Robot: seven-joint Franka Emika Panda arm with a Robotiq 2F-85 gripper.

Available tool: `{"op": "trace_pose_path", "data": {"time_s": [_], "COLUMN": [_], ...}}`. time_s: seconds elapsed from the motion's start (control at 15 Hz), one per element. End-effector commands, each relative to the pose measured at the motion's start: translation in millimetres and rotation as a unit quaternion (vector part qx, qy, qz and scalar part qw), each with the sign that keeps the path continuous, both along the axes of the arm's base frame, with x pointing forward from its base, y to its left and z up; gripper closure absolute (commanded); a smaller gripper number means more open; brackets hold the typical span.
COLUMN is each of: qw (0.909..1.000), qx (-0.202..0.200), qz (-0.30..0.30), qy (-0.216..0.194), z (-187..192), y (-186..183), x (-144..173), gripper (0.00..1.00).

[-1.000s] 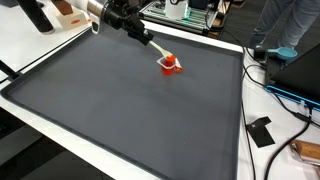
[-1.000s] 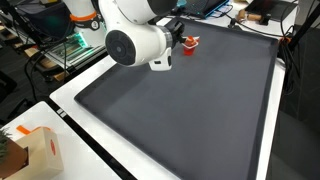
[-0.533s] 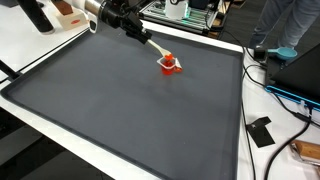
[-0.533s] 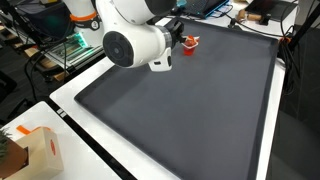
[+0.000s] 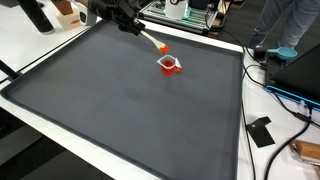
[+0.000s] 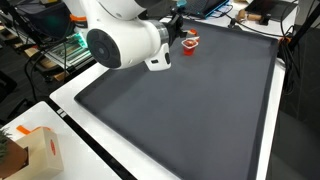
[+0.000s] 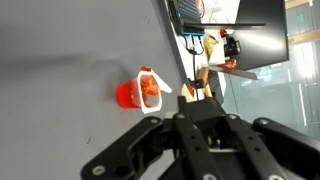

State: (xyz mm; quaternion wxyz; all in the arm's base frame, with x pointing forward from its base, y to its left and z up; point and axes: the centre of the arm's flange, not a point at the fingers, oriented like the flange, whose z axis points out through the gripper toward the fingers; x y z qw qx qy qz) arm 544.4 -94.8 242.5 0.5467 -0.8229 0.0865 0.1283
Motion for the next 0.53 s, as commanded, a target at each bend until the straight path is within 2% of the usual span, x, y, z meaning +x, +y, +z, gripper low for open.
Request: {"op": "trace_pose_path", "data": {"time_s": [0.0,0.47], "qw": [0.9994,0.9984], "qx": [0.023,0.023], "qz": [-0.012,-0.024], "qy": [-0.023,-0.047], "z": [24.1,61.9], "y": [-17.9,-48.3], "x": [0.8,6.6], "gripper": [0.94,0.94]}}
